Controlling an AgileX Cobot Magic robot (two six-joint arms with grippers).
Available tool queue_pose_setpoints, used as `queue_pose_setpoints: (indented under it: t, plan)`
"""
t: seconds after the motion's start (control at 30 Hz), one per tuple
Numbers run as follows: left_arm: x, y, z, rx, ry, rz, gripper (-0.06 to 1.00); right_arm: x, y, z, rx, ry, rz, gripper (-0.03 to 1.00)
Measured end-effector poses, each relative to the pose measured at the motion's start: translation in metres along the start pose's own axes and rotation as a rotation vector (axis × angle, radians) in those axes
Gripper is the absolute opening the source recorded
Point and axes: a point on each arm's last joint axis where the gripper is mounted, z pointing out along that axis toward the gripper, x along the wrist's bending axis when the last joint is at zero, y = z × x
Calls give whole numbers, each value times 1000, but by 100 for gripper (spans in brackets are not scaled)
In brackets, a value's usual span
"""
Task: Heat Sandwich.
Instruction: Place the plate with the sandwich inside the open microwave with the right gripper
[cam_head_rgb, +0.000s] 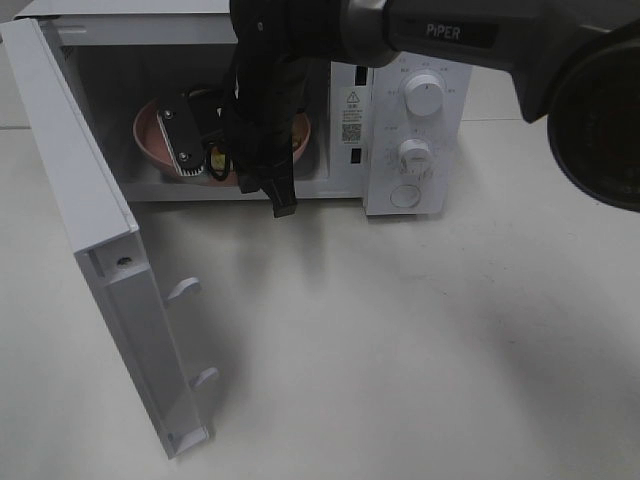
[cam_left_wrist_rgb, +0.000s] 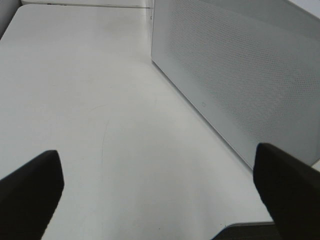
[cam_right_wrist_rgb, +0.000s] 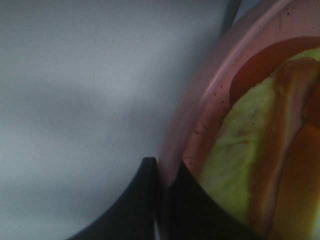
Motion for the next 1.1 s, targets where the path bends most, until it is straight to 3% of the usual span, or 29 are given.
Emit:
queue_pose_setpoints:
  t: [0.9,1.1]
  plan:
    - [0,0,0,0,0,0,97,-19,-12,29,24,-70,49,4]
    - [0,0,0,0,0,0,97,-21,-12,31,18,-94,52,11]
